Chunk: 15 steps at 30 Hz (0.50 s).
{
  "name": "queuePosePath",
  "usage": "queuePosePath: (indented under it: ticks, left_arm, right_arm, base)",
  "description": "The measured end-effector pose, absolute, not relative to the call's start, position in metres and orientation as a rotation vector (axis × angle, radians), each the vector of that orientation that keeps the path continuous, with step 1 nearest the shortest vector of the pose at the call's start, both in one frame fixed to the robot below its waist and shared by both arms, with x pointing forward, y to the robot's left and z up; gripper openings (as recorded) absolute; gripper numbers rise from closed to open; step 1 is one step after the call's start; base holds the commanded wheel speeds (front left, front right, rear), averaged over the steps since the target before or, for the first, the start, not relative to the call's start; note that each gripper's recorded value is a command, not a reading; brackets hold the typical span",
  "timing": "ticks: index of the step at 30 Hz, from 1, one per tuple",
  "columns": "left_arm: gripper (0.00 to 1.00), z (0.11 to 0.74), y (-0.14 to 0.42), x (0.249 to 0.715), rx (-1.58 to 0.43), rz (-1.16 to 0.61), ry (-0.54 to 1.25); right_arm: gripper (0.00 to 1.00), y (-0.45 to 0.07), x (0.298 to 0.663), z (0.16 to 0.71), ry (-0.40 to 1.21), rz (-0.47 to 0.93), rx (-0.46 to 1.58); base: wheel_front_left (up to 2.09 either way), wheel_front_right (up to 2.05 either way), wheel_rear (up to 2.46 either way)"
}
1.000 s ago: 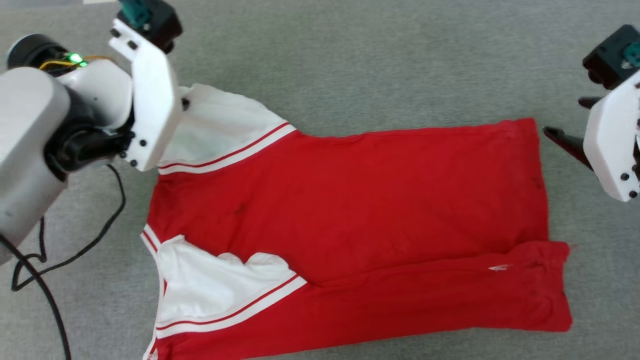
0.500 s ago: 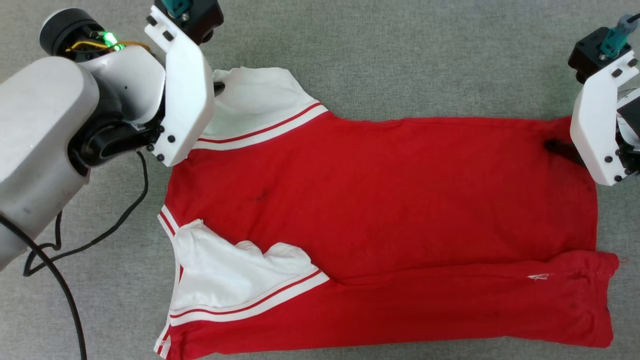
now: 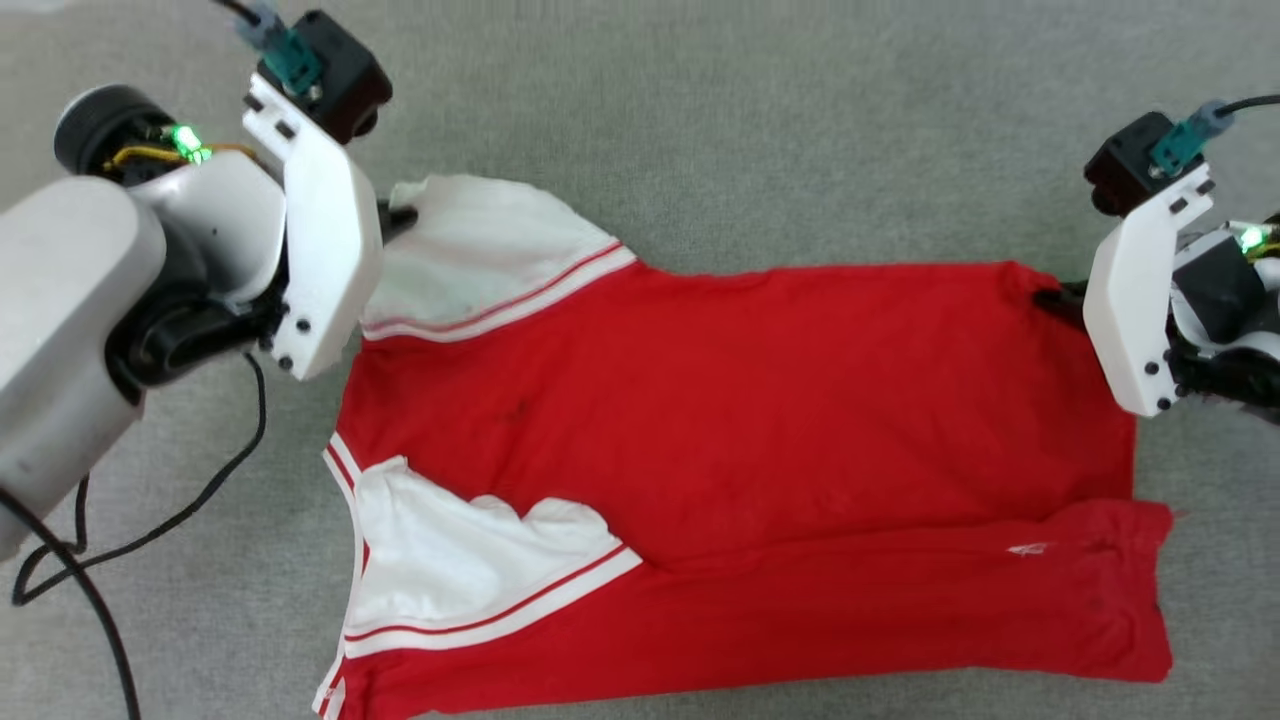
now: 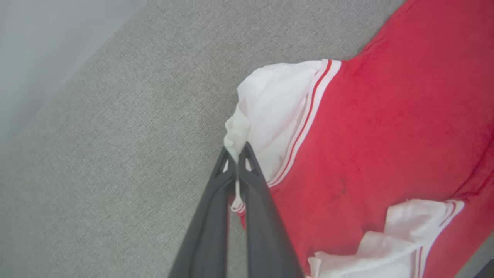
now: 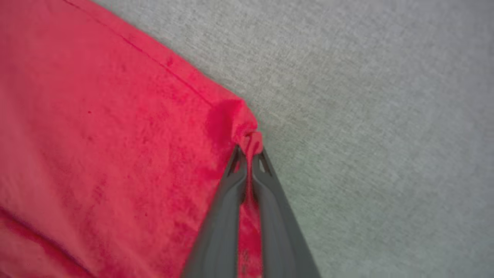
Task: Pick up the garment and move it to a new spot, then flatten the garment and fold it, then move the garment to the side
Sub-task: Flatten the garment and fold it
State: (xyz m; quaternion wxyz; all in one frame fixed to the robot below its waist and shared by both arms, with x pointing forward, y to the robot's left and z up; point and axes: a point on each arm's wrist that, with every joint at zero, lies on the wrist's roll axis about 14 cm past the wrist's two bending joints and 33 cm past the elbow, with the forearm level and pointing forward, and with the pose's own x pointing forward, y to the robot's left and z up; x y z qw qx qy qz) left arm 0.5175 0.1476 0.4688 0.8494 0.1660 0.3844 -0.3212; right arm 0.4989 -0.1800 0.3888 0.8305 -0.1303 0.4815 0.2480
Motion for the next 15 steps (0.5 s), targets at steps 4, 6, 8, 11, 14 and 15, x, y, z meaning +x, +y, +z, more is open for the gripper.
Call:
queuePosePath:
  ticks: [4,6,8,11,14,15]
  left_arm:
    - [0.0,0.486,0.149,0.501,0.345,-0.682,0.771]
    - [0.0,0.491,0.149,0.49,0.346,-0.692,0.758]
    - [0.0,0.495,0.149,0.477,0.342,-0.697,0.752]
    - [0.0,0.498,0.152,0.459,0.344,-0.694,0.746]
    - [0.0,0.495,0.154,0.435,0.336,-0.697,0.762]
    - [0.0,0.494,0.155,0.428,0.333,-0.696,0.767]
  right_arm:
    - [0.0,-0.181,0.495,0.418,0.918,0.527,-0.256]
    - [0.0,-0.184,0.489,0.427,0.887,0.527,-0.258]
    - [0.0,-0.186,0.479,0.433,0.87,0.532,-0.26]
    - [0.0,-0.19,0.465,0.442,0.841,0.534,-0.252]
    - [0.0,-0.193,0.45,0.447,0.82,0.539,-0.238]
    - [0.0,-0.194,0.444,0.447,0.818,0.541,-0.237]
  base:
    - [0.0,0.0,0.0]
    - [0.0,0.0,0.0]
    - [0.0,0.0,0.0]
    - [0.0,0.0,0.0]
    - [0.0,0.0,0.0]
    - [0.0,0.0,0.0]
